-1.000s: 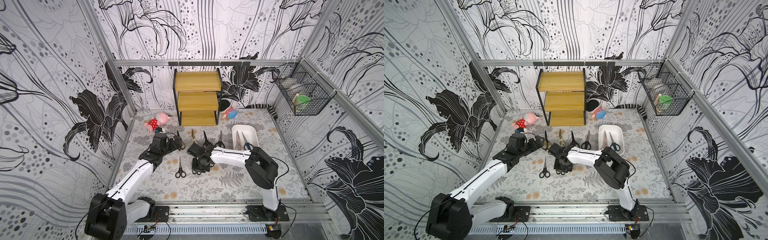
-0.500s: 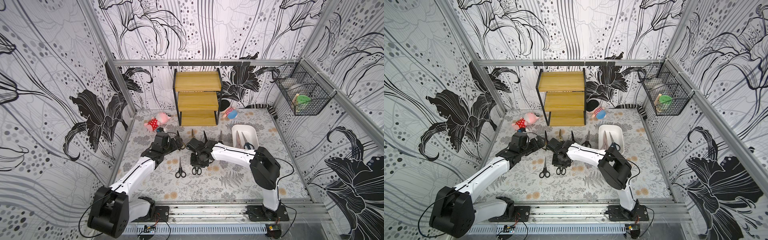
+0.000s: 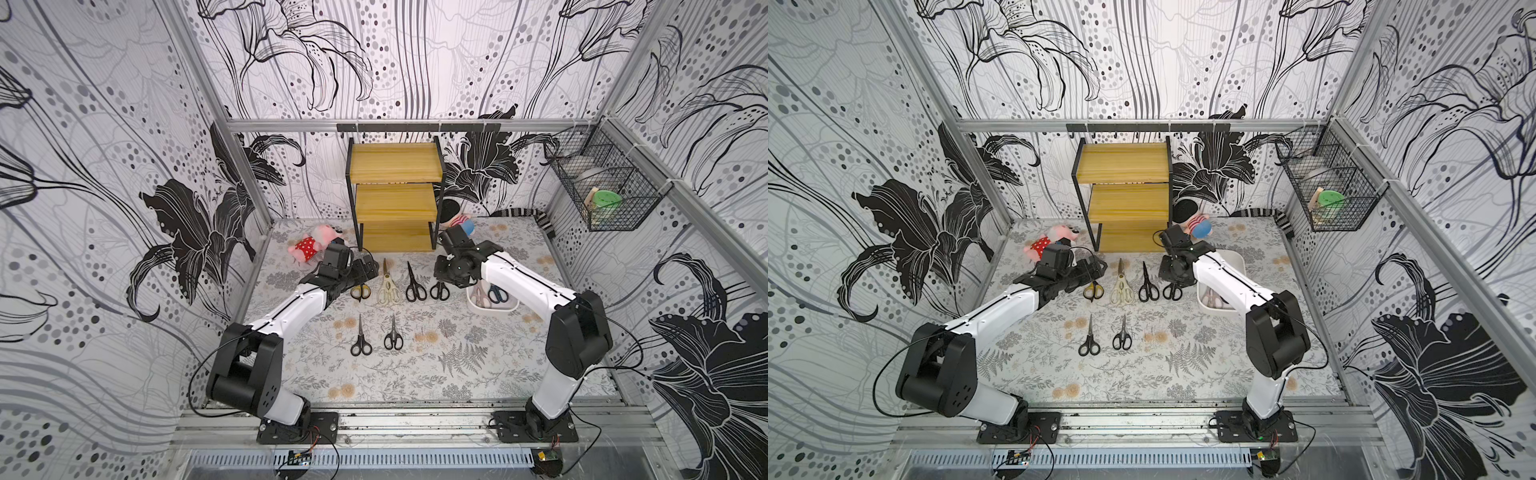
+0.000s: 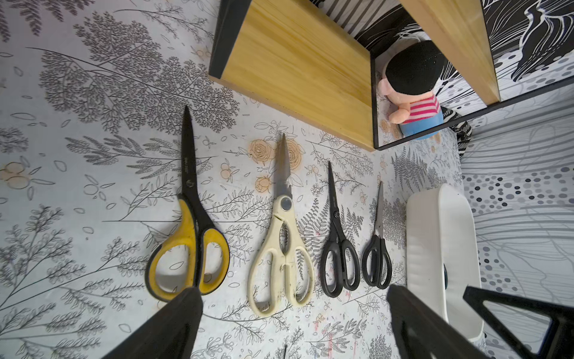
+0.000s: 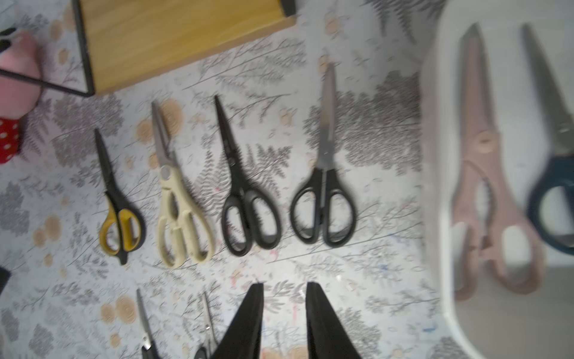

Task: Take the scissors out of the storage box
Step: Pick up the scissors from the storage box.

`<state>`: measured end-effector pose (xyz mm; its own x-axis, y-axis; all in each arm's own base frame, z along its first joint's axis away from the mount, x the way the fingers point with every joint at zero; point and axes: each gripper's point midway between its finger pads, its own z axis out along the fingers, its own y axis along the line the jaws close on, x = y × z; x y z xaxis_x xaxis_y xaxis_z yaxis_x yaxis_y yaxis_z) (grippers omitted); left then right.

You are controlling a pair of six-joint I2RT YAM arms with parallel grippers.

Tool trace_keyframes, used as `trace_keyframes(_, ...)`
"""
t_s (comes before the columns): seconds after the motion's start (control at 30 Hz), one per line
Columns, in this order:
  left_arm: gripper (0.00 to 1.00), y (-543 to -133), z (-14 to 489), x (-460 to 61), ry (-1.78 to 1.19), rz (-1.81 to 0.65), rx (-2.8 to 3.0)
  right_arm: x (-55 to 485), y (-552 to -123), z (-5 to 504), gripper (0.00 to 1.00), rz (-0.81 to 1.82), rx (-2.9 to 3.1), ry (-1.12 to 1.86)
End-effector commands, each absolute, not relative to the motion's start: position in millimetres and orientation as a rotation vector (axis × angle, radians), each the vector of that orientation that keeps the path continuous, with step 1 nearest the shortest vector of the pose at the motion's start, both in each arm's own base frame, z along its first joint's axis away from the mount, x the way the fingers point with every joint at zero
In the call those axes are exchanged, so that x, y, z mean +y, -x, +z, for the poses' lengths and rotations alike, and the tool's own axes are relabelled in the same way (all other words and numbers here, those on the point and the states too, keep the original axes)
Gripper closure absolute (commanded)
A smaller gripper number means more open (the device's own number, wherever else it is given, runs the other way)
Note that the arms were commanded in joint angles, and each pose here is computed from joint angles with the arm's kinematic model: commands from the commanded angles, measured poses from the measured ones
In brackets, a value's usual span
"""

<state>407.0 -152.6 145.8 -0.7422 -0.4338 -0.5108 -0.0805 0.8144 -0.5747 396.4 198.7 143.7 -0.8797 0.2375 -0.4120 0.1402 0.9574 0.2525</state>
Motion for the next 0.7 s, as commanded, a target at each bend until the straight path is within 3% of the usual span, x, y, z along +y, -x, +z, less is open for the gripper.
trace_keyframes(0.0, 0.02, -420, 158, -167, 0.295, -0.746, 2.298, 151, -399, 147, 0.74, 0.145, 2.691, -0.234)
trace_keyframes(0.33, 0.02, -439, 130, -179, 0.286, -0.750, 2.366, 51, -396, 98, 0.78, -0.023, 2.805, -0.479)
trace_keyframes(0.67, 0.02, -464, 118, -194, 0.316, -0.773, 2.384, 46, -396, 55, 0.74, -0.021, 2.824, -0.711)
